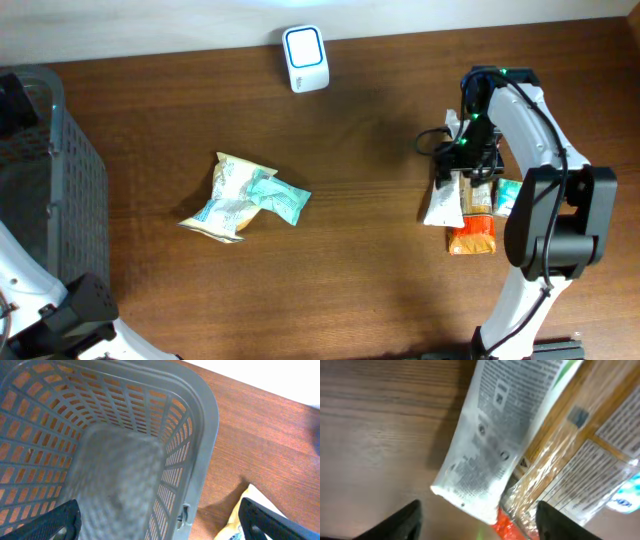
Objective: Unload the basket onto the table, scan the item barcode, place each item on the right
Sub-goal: 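Set the tube down beside the pasta pack at right, then reach the right gripper to the light-blue pouch and grasp it, then carry the blue pouch to the scanner and hold it there, then place the blue pouch with the other items at right, then reach the right gripper to the clear snack bag and grasp it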
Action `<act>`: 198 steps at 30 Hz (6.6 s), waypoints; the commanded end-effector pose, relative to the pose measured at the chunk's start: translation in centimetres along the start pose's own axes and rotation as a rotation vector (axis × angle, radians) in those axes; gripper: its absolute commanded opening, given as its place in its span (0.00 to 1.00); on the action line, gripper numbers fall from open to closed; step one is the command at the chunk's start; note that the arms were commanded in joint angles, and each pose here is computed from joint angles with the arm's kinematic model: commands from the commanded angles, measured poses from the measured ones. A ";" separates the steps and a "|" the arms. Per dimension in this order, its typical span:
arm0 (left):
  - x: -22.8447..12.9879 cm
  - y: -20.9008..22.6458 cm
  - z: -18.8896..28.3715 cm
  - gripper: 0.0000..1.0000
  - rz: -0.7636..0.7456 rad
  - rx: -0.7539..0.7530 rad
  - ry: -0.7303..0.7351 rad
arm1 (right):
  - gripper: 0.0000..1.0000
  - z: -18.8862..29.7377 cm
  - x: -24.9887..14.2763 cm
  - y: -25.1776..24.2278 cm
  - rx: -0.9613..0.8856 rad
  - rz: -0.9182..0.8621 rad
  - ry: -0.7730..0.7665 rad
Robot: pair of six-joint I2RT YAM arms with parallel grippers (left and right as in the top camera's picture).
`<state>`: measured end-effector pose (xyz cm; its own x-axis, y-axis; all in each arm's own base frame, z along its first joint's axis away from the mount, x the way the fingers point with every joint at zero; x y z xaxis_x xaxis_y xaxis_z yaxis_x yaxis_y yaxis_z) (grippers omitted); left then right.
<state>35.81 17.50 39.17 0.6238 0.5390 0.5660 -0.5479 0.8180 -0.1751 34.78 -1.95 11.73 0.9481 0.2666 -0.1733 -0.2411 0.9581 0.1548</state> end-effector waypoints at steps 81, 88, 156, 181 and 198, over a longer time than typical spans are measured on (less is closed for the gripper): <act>0.1 -0.1 0.1 0.99 -0.014 -0.010 -0.005 | 0.04 24.1 0.0 18.2 0.335 0.676 -0.955; 0.1 -0.1 0.1 0.99 -0.014 -0.010 -0.005 | 0.04 22.6 14.7 19.5 -0.767 0.672 -1.073; 0.1 -0.1 0.1 0.99 -0.014 -0.010 -0.005 | 0.59 0.5 10.1 29.1 0.248 0.415 -0.298; 0.1 -0.1 0.1 0.99 -0.014 -0.010 -0.005 | 0.66 -4.9 11.7 25.4 0.134 0.576 -0.165; 0.1 -0.1 0.1 0.99 -0.014 -0.010 -0.005 | 0.91 -5.5 13.5 20.2 0.122 1.240 -0.220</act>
<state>35.83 17.49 39.18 0.6239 0.5387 0.5662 -0.5473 0.8183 -0.1754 42.63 22.07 8.65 0.1050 0.9409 0.3219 -0.9898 0.0677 0.1250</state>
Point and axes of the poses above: each gripper's point midway between its finger pads, its own z axis back along the fingers, its own y axis along the line the jaws close on, x = y × z, the point moved 5 cm from there along z, back along the fingers, and after that the axes turned 15 degrees about z, right-handed, at the moved point
